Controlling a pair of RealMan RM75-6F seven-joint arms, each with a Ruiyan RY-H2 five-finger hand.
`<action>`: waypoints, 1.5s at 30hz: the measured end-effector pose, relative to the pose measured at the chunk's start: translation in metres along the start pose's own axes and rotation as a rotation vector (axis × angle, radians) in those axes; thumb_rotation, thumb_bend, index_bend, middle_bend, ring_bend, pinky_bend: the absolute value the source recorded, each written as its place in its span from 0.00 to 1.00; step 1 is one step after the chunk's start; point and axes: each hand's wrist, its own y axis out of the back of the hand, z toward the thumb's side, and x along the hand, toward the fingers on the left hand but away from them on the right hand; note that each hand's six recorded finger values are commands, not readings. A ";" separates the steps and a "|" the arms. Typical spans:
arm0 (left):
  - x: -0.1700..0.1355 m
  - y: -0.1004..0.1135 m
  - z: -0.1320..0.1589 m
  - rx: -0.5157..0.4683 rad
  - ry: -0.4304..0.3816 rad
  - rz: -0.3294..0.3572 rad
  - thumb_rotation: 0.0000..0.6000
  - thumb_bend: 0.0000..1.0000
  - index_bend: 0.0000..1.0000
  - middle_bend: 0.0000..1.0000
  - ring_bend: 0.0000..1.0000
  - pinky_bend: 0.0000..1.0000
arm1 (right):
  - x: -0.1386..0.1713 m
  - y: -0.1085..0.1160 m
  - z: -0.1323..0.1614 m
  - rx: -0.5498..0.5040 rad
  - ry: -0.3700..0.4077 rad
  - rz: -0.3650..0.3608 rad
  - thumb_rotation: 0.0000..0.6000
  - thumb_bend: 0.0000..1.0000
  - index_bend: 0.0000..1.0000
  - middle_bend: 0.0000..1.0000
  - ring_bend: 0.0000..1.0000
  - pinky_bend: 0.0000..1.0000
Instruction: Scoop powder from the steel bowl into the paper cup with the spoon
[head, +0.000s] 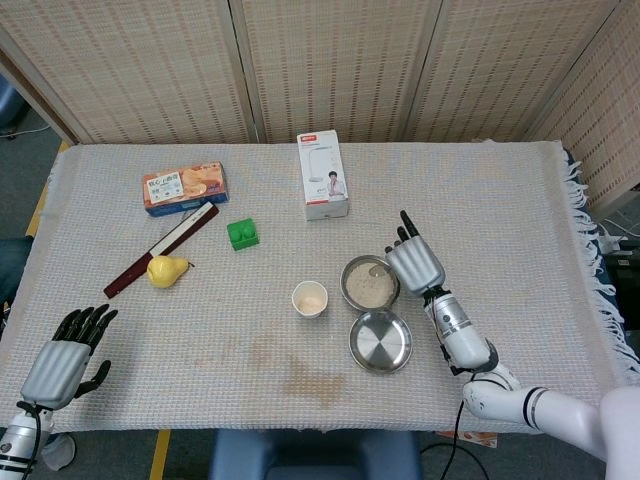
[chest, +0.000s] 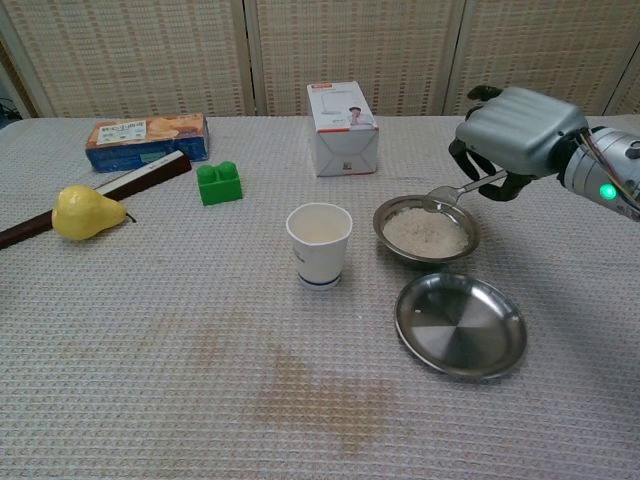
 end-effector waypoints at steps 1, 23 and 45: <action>0.000 0.000 0.000 0.000 0.000 -0.001 1.00 0.42 0.00 0.00 0.00 0.07 | -0.001 0.000 0.002 0.022 0.007 0.002 1.00 0.35 0.93 0.58 0.22 0.02; -0.001 0.003 0.000 -0.010 -0.003 0.008 1.00 0.42 0.00 0.00 0.00 0.07 | -0.005 -0.005 0.046 0.158 0.104 0.030 1.00 0.35 0.93 0.59 0.24 0.02; -0.001 0.002 0.001 -0.015 -0.008 0.004 1.00 0.42 0.00 0.00 0.00 0.07 | -0.004 -0.011 0.033 -0.226 0.038 0.178 1.00 0.35 0.94 0.59 0.24 0.02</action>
